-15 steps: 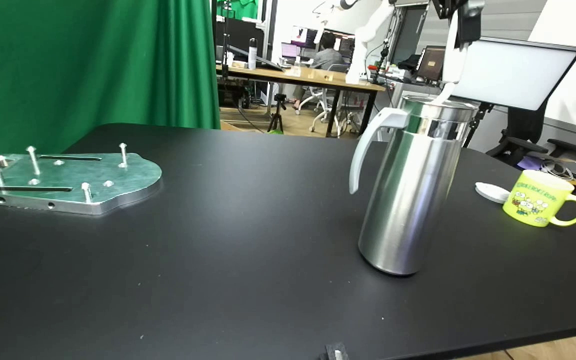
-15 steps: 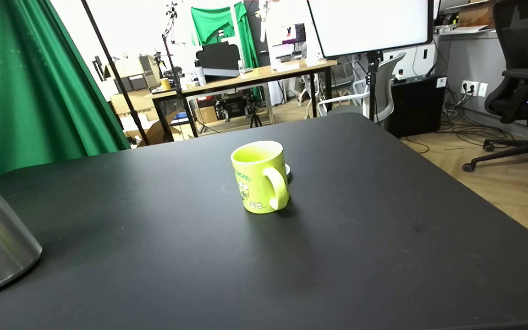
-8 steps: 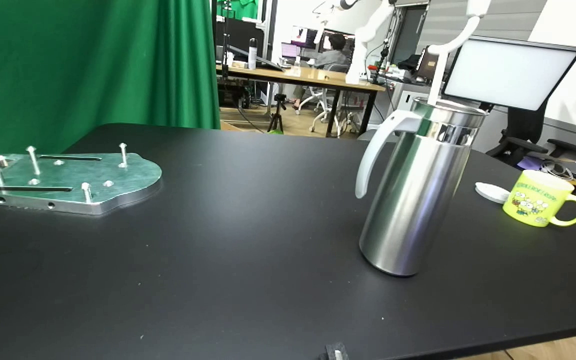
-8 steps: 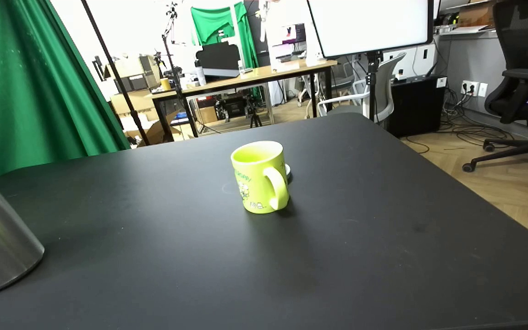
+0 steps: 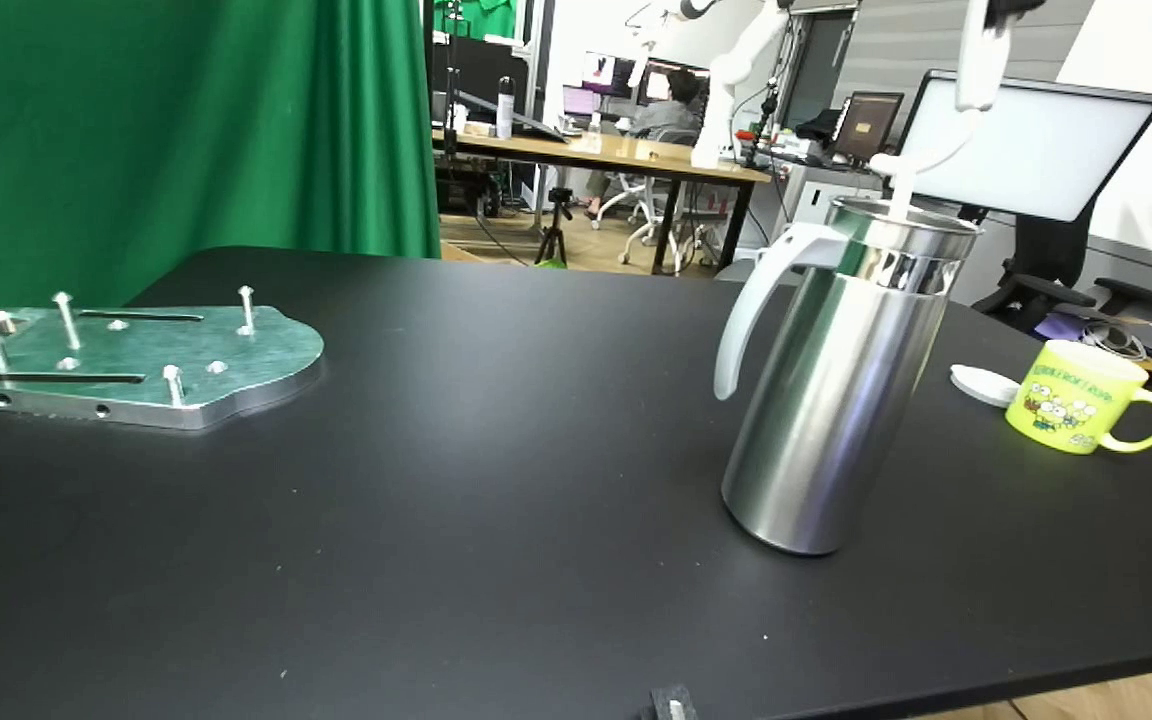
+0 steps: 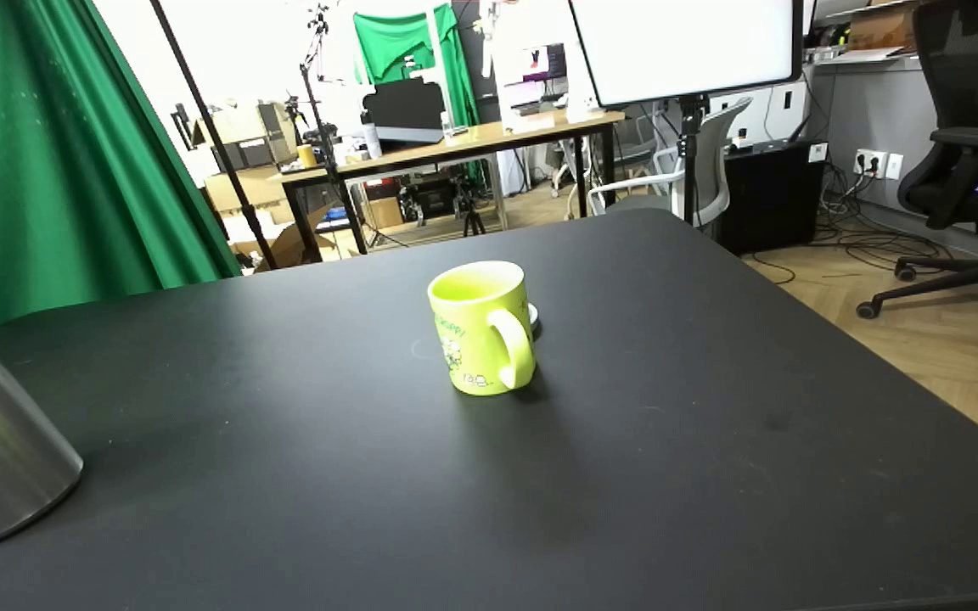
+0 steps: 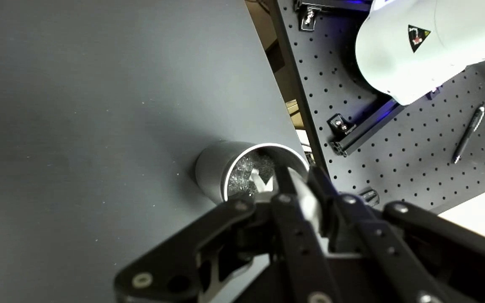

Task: Use the object to scrub the inside of the bottle

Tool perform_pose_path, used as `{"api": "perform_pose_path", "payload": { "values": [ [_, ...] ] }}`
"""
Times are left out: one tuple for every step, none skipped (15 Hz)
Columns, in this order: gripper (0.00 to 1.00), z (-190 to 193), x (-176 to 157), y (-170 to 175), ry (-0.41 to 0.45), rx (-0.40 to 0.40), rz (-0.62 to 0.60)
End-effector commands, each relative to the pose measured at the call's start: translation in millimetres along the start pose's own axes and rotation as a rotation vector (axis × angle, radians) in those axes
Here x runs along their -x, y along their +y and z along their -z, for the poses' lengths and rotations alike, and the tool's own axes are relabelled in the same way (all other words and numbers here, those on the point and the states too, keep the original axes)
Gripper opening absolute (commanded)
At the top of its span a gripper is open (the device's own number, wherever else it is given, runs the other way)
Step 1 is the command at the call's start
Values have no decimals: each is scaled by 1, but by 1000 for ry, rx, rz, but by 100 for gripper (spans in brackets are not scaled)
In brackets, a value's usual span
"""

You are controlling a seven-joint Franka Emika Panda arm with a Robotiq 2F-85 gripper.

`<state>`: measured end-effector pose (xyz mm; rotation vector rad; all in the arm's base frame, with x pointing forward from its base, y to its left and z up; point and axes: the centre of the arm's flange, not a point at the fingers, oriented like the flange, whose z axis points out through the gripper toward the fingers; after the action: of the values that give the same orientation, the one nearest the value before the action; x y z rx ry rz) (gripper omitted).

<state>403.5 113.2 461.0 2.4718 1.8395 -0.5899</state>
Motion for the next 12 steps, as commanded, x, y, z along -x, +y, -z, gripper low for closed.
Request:
{"api": "perform_pose_path", "payload": {
  "values": [
    [4,-29,-5,19,-23,-49,-43],
    [4,-36,-7,23,-27,-64,-44],
    [4,-42,-8,26,-30,-75,-45],
    [4,-46,-9,29,-33,-84,-47],
    [4,-48,-9,31,-38,-88,-52],
    [4,-49,-9,32,-41,-86,-61],
    [4,-48,-8,33,-40,-83,-67],
    [4,-43,-6,31,-35,-74,-70],
    [4,-38,-4,28,-28,-67,-71],
    [4,-30,-2,23,-20,-54,-68],
    [4,-23,0,19,-15,-40,-68],
    [4,-14,2,13,-9,-23,-65]
  ]
}}
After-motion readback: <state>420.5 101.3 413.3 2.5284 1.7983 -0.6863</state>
